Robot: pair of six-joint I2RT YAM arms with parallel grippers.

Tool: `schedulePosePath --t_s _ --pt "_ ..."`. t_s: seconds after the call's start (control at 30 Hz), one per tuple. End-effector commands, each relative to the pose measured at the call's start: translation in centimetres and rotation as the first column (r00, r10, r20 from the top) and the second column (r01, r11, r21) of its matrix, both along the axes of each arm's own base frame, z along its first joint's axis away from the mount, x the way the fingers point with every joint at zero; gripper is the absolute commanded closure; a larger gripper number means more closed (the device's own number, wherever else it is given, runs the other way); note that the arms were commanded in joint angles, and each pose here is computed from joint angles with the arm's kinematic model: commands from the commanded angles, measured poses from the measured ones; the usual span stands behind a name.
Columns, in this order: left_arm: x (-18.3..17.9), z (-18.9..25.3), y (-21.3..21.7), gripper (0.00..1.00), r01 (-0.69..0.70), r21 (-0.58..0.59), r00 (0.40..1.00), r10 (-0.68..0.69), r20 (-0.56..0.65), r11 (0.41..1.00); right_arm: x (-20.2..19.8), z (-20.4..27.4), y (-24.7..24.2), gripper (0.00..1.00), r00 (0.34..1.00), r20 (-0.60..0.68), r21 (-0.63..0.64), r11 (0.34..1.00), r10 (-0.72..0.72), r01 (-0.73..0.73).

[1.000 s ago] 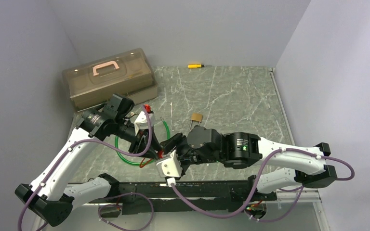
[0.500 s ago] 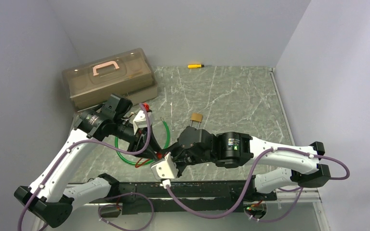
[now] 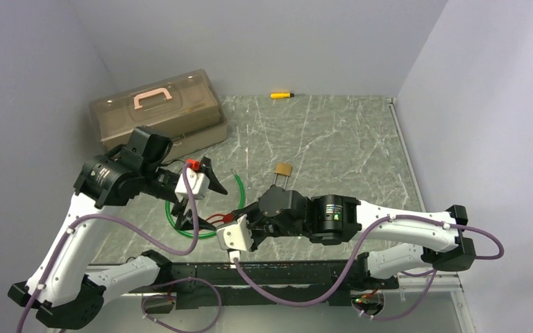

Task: Unlock with the key
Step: Unlock the lock.

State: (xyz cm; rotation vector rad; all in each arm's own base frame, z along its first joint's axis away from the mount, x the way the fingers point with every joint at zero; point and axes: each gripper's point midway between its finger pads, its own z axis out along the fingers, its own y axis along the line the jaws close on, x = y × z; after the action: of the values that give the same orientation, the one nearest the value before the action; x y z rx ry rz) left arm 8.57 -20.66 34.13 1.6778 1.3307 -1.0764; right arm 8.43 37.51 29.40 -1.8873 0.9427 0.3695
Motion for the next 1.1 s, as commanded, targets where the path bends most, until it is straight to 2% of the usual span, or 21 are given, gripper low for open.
schedulePosePath --t_s 0.0,0.13,0.3,0.57,0.8,1.0,1.07 --pt "1.3 -2.2 0.2 0.10 0.015 0.078 0.986 -0.027 0.162 0.997 2.0 5.5 0.2 1.00 0.990 -0.001 0.247 0.959 -0.141 0.137" --pt "1.7 -4.6 -0.9 0.09 0.009 0.093 0.962 -0.034 0.271 0.996 2.6 7.2 0.3 1.00 0.981 -0.036 0.327 0.925 -0.191 0.192" --pt "3.6 -4.1 -1.6 0.18 -0.070 0.066 0.954 0.047 0.296 0.995 2.5 7.6 0.8 1.00 0.977 -0.082 0.357 0.910 -0.196 0.212" --pt "4.1 -1.4 -1.9 0.44 -0.125 -0.011 0.949 0.123 0.289 0.992 2.6 7.2 1.3 1.00 0.968 -0.133 0.359 0.900 -0.212 0.246" --pt "3.7 0.1 -1.2 0.56 -0.145 -0.080 0.944 0.162 0.289 0.986 2.9 7.3 1.1 1.00 0.955 -0.204 0.363 0.890 -0.216 0.278" --pt "2.7 1.3 -1.0 0.60 -0.119 -0.120 0.950 0.148 0.275 0.986 2.9 7.5 1.5 1.00 0.952 -0.237 0.372 0.887 -0.194 0.273" --pt "2.3 1.3 -0.9 0.64 -0.104 -0.125 0.954 0.135 0.267 0.987 2.8 7.9 1.7 1.00 0.952 -0.248 0.382 0.885 -0.180 0.267"
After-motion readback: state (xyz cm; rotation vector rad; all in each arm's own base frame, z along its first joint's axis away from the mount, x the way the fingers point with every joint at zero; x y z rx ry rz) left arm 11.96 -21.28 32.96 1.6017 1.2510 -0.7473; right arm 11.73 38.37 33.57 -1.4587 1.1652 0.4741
